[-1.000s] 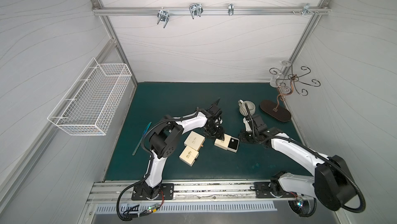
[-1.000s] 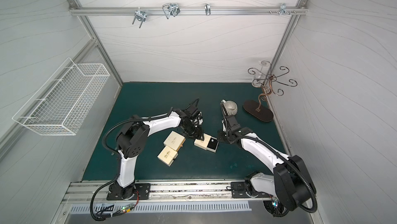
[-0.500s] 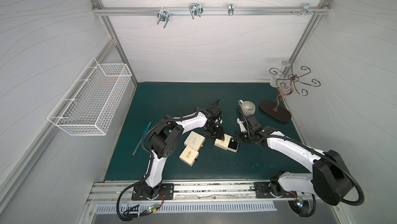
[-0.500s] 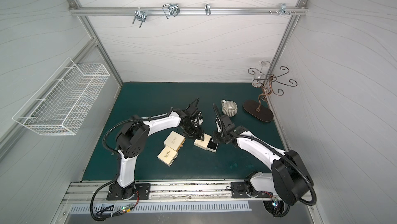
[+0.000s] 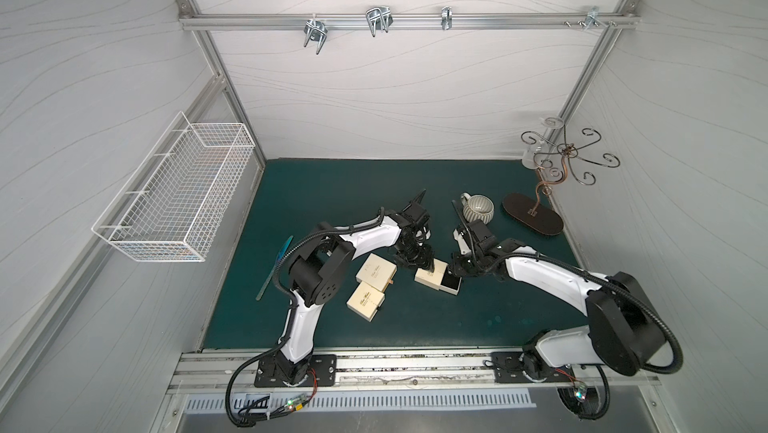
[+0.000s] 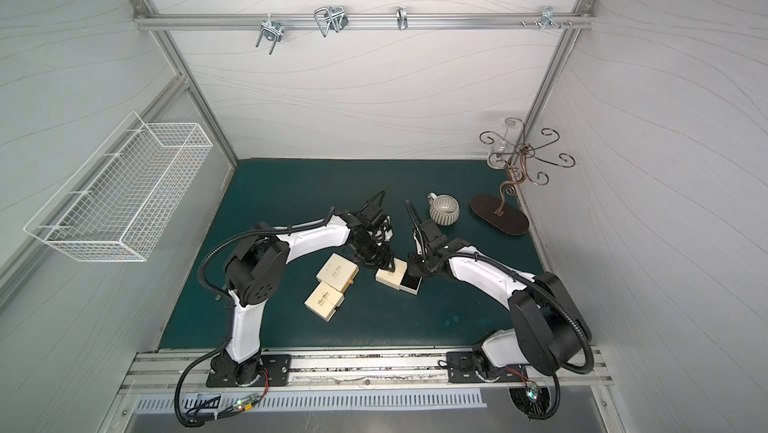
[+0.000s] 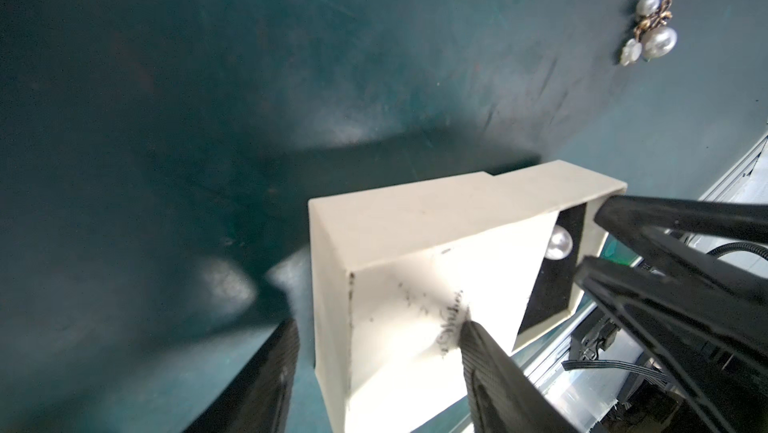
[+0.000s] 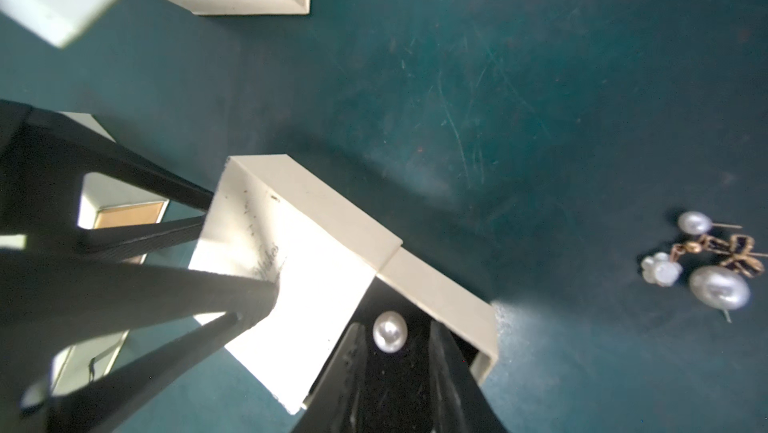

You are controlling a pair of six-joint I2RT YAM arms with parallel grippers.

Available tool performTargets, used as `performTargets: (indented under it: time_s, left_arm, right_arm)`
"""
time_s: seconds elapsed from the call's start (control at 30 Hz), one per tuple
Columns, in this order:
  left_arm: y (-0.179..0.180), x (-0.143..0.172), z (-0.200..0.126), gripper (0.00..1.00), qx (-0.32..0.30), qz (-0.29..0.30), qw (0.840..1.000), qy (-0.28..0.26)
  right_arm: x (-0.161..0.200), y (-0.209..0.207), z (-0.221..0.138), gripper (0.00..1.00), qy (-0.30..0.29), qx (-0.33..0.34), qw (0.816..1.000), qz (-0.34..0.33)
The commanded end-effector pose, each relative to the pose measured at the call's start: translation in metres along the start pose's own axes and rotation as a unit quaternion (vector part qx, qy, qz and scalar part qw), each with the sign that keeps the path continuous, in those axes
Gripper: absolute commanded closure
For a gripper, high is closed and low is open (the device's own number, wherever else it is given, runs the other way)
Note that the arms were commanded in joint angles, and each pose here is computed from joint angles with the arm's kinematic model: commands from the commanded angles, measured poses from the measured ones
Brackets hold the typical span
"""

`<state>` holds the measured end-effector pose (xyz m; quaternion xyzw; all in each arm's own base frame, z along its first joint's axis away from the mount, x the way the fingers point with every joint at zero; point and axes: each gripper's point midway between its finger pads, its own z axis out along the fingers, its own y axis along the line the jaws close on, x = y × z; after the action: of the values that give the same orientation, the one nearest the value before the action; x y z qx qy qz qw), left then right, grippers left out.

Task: Take out the earrings from the drawer-style jewelry box
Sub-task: Pick up the earring from the drawer.

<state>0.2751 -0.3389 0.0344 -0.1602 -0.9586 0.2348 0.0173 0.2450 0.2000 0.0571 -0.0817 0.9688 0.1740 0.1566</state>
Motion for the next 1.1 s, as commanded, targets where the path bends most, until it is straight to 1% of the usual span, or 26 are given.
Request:
performTargets:
  time_s: [0.0, 0.4, 0.7, 1.07]
  left_arm:
    - [0.024, -0.001, 0.009, 0.36, -0.048, -0.007, 0.999, 0.0]
    - [0.025, -0.001, 0.009, 0.36, -0.048, -0.007, 0.999, -0.003]
    - [0.025, -0.001, 0.011, 0.36, -0.046, -0.007, 0.999, 0.0]
    - [0.024, -0.001, 0.011, 0.36, -0.046, -0.008, 0.999, 0.002]
  right_arm:
    - [0.001, 0.002, 0.002, 0.71, 0.012, 0.003, 1.0, -0.009]
    - [0.009, -0.007, 0.01, 0.72, 0.032, 0.025, 0.999, -0.009]
    - [0.02, -0.01, 0.008, 0.71, 0.037, 0.027, 0.999, -0.009]
    - [0.022, -0.009, 0.009, 0.72, 0.041, 0.027, 0.999, -0.012]
